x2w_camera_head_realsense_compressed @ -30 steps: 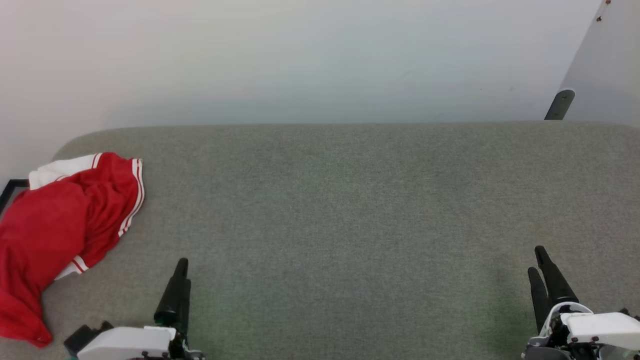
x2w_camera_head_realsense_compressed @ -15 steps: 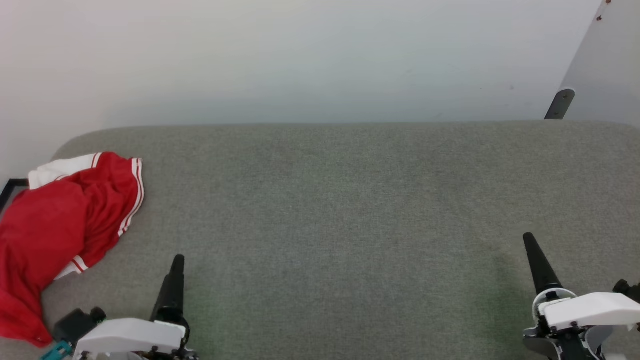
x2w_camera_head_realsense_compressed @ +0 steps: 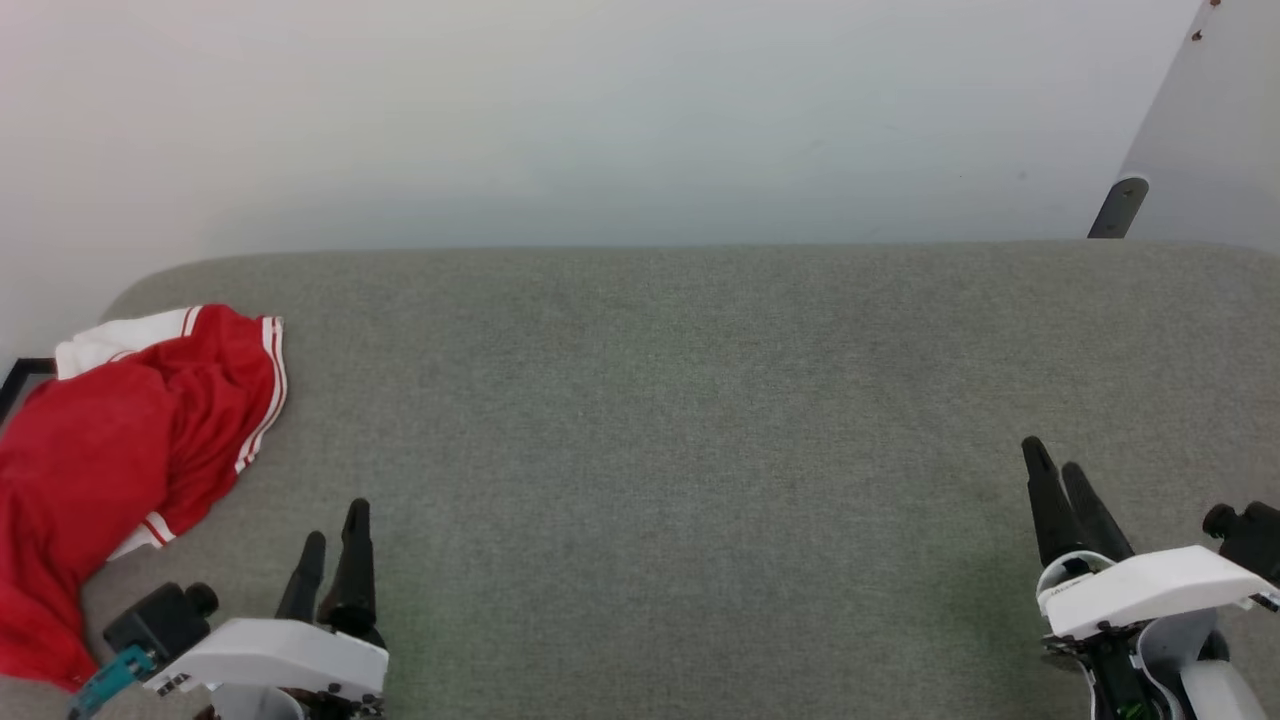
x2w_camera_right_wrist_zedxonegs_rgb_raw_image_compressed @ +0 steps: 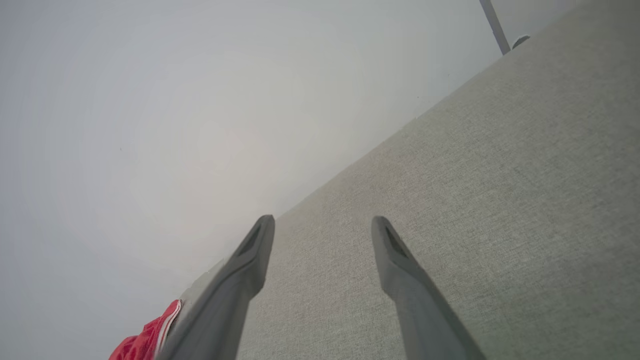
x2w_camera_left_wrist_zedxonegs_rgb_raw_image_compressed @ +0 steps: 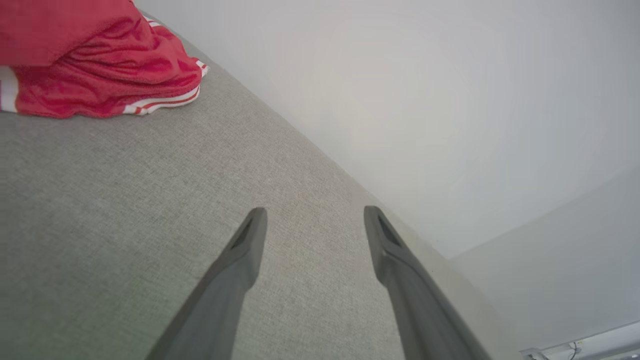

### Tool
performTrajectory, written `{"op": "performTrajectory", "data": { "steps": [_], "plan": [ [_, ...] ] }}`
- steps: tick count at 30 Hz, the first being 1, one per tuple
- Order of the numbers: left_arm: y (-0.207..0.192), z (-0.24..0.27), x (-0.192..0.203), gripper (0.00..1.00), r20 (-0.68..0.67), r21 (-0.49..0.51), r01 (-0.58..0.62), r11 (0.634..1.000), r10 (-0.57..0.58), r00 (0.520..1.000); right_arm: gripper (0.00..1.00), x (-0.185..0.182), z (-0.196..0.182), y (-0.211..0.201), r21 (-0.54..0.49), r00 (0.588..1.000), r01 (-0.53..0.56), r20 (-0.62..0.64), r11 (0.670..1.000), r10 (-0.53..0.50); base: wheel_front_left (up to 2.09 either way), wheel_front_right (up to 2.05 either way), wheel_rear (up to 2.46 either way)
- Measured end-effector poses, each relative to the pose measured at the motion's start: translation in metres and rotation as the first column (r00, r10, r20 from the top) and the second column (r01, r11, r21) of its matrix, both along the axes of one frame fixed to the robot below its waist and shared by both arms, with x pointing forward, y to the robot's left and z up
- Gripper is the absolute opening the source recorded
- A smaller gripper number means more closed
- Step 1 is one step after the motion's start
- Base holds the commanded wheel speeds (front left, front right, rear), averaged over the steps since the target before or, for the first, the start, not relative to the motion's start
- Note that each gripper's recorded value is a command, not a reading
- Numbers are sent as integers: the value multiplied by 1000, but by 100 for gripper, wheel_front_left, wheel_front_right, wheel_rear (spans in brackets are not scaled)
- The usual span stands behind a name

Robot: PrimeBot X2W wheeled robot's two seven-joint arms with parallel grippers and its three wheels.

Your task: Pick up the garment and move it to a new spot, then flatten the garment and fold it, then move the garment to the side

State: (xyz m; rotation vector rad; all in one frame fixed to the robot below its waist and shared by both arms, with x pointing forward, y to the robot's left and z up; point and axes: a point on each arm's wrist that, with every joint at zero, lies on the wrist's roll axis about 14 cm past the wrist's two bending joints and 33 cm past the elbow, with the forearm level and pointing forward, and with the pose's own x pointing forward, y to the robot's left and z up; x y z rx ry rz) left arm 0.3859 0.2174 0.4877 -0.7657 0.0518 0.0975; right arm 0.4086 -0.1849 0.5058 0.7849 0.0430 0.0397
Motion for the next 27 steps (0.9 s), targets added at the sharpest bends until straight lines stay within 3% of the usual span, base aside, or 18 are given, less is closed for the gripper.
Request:
{"op": "performTrajectory", "data": {
  "steps": [9, 27],
  "plan": [
    [1, 3, 1, 100, 1, 157, 10, 988, -11, 1000, 100, 3, 6, 2, -181, 999, -10, 31, 983, 16, 0, 0, 0],
    [1, 14, 4, 100, 37, 374, 14, 927, -30, 999, 100, 7, 12, 4, -386, 996, -4, 75, 923, 36, 0, 0, 0]
  ]
}}
